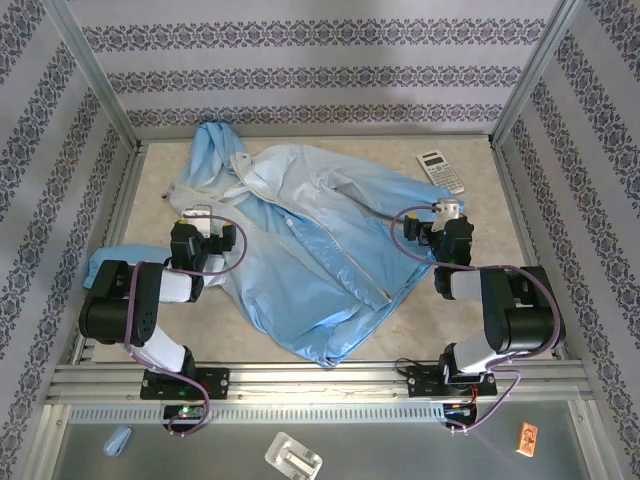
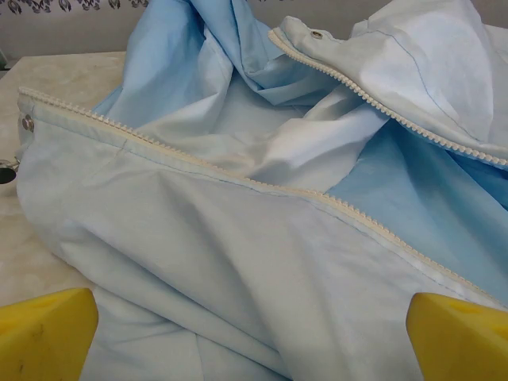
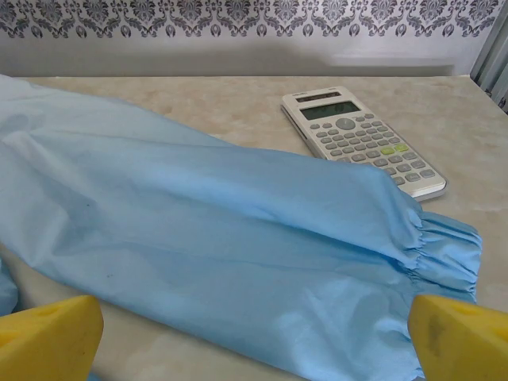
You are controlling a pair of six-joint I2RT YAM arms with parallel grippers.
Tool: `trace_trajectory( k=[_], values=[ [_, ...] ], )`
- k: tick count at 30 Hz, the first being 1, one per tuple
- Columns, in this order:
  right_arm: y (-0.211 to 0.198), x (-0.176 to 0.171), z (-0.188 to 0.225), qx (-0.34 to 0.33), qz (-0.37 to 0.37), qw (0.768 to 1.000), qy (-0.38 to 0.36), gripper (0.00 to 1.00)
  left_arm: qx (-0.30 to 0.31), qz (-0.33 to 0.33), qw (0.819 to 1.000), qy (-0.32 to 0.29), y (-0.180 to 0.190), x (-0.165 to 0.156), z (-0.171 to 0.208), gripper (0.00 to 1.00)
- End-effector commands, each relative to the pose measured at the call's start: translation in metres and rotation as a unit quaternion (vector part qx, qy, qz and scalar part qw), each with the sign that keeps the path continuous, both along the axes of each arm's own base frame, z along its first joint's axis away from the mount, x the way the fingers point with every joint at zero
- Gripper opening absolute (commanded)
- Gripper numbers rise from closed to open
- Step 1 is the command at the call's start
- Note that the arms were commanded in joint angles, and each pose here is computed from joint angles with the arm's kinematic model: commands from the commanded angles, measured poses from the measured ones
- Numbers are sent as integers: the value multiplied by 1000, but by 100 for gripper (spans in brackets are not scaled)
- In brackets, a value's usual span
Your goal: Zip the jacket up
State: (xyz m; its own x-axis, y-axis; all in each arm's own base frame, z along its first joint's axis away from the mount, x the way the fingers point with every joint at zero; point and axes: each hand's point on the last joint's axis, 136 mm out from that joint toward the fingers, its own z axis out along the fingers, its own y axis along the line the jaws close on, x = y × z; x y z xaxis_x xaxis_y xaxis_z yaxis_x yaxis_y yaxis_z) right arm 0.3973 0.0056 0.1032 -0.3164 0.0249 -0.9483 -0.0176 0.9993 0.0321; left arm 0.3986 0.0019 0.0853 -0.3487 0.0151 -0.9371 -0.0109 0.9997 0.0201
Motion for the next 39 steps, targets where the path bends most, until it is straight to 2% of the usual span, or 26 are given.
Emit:
trace_trajectory(
  k=[1, 34, 39],
  values=[
    [0, 2, 3, -1, 0, 1000, -12, 98, -4, 10, 1000, -4, 5, 2, 2, 100],
    [-1, 1, 4, 4, -2, 1000, -14, 98, -5, 13, 1000, -3, 7, 2, 2, 100],
    [-7, -3, 17, 4, -21, 999, -27, 98, -7, 30, 999, -15, 12, 0, 9, 100]
  ],
)
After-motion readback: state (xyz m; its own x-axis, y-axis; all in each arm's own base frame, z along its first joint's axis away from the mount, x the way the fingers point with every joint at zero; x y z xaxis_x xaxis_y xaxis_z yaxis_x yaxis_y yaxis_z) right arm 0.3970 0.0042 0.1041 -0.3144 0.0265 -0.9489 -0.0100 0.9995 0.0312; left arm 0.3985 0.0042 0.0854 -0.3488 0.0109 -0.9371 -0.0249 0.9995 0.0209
